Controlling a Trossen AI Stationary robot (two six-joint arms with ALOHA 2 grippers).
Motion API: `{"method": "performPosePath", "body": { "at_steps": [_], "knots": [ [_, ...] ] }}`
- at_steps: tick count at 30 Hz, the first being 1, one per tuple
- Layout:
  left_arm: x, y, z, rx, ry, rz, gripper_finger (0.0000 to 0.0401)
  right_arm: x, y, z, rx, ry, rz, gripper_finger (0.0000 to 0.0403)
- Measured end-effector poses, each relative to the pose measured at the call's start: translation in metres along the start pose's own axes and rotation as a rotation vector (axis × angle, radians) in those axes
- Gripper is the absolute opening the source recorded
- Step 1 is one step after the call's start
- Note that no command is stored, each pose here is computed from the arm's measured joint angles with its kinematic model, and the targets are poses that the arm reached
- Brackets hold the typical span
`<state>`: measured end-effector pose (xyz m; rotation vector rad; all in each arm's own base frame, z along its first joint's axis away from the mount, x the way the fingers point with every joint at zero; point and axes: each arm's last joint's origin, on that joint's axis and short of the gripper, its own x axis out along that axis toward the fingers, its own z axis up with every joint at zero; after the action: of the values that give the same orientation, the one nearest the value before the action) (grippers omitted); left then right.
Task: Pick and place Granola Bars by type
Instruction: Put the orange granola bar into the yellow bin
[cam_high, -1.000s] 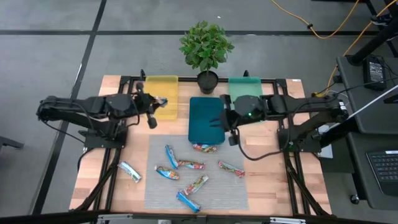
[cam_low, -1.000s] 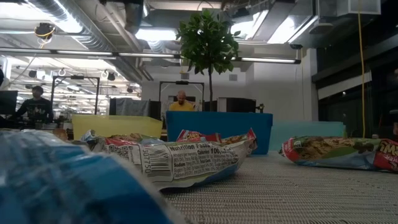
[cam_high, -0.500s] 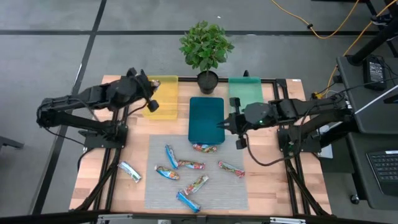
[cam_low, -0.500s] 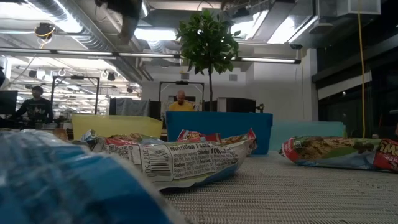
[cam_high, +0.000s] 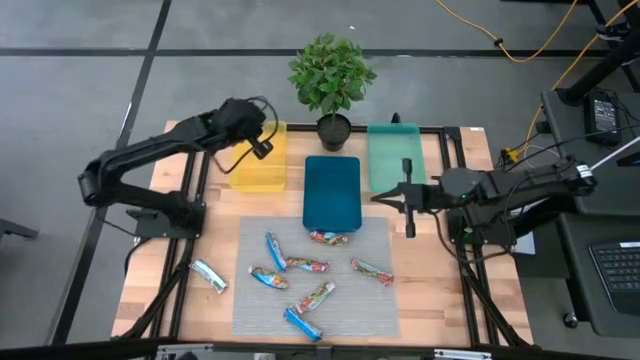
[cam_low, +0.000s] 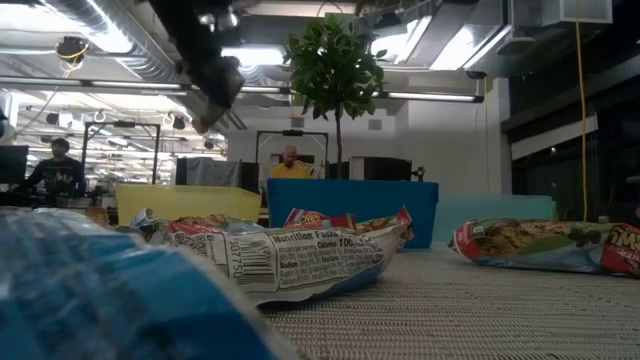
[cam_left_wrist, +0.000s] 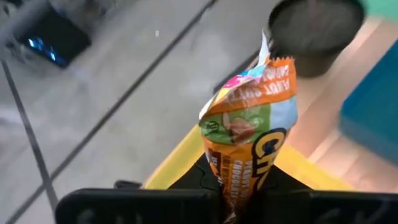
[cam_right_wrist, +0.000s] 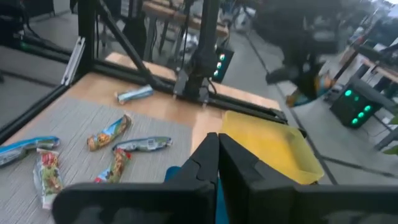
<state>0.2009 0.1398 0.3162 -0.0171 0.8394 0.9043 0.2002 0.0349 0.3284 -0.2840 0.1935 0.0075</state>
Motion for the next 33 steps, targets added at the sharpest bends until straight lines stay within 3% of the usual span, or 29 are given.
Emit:
{"method": "performPosePath", "body": {
  "at_steps": [7,13,18,27,33],
  "knots": [
    [0.042,0.004,-0.005,0.005,0.14,-0.01,0.0012,-0.002,0.002,-0.011,-0.016,-0.023,-0.003,0.0014],
    [0.066,0.01,-0.019,-0.006,0.298,-0.101,0.0008,0.003,0.004,-0.013,-0.019,-0.023,-0.003,0.0014],
    [0.082,0.012,-0.03,0.001,0.414,-0.094,0.0013,0.011,0.007,-0.018,-0.03,0.016,0.007,0.0014],
    [0.108,0.003,-0.039,0.039,0.514,-0.099,0.001,0.029,0.014,-0.028,-0.045,0.082,0.024,0.0014],
    [0.115,0.002,-0.042,0.082,0.539,-0.072,0.0038,0.036,0.016,-0.032,-0.054,0.106,0.03,0.0014]
  ]
}}
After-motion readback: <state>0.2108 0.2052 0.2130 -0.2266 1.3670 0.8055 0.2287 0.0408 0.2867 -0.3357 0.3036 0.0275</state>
